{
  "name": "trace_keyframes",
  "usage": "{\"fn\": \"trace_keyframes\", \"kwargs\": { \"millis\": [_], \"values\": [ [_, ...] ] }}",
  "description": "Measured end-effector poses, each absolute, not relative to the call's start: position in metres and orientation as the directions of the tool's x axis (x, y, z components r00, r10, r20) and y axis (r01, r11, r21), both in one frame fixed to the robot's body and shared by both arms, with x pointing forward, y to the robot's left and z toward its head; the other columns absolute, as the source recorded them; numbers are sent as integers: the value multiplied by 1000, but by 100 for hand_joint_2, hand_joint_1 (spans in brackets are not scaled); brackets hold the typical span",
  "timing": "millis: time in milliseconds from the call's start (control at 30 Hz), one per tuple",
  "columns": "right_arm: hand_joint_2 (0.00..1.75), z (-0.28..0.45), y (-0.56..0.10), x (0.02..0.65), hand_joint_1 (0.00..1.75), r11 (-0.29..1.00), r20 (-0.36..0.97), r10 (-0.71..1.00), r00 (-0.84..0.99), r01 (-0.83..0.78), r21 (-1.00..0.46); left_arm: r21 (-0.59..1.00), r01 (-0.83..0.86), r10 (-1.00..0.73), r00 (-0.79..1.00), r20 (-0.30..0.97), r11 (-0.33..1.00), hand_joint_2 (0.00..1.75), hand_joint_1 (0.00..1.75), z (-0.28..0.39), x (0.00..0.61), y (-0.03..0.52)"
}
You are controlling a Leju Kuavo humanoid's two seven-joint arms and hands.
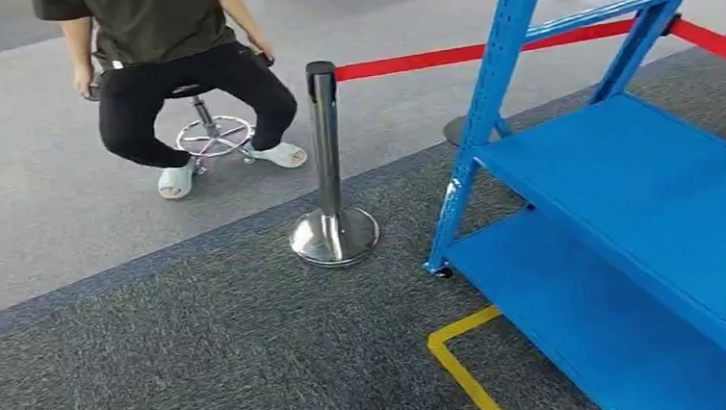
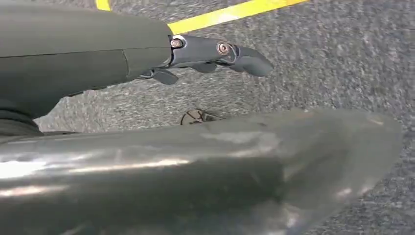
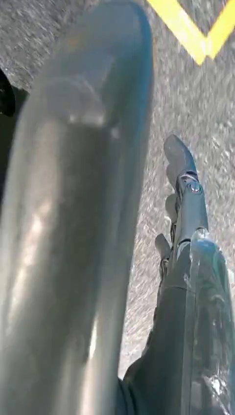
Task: Take the parts from the cabinet and place them on the table.
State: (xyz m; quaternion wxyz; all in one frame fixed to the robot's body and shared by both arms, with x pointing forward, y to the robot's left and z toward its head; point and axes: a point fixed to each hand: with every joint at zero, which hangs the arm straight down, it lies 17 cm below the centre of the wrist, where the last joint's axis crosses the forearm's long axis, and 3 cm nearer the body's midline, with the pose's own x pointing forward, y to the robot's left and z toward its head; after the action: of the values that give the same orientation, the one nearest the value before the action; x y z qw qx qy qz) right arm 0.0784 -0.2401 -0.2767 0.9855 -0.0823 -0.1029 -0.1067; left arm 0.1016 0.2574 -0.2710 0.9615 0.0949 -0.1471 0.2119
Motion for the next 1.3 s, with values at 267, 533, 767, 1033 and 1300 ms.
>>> {"fn": "trace_keyframes", "kwargs": {
  "millis": [267, 533, 767, 1033, 1300],
  "values": [
    [0, -277, -241, 80, 0, 963, 224, -195, 955, 229, -141, 113, -435, 380, 865, 328, 894, 0, 0, -270, 107, 255],
    [0, -277, -241, 80, 0, 962, 223, -199, 954, 234, -139, 118, -433, 379, 869, 317, 894, 0, 0, -271, 102, 255],
    [0, -277, -243, 75, 0, 963, 217, -198, 956, 231, -141, 115, -434, 380, 868, 320, 894, 0, 0, -271, 105, 255],
    [0, -277, -243, 78, 0, 963, 219, -195, 956, 229, -140, 118, -433, 380, 870, 314, 894, 0, 0, -271, 101, 254],
    [0, -277, -244, 80, 0, 963, 222, -195, 955, 229, -141, 115, -434, 380, 868, 320, 894, 0, 0, -270, 106, 255]
  ]
}}
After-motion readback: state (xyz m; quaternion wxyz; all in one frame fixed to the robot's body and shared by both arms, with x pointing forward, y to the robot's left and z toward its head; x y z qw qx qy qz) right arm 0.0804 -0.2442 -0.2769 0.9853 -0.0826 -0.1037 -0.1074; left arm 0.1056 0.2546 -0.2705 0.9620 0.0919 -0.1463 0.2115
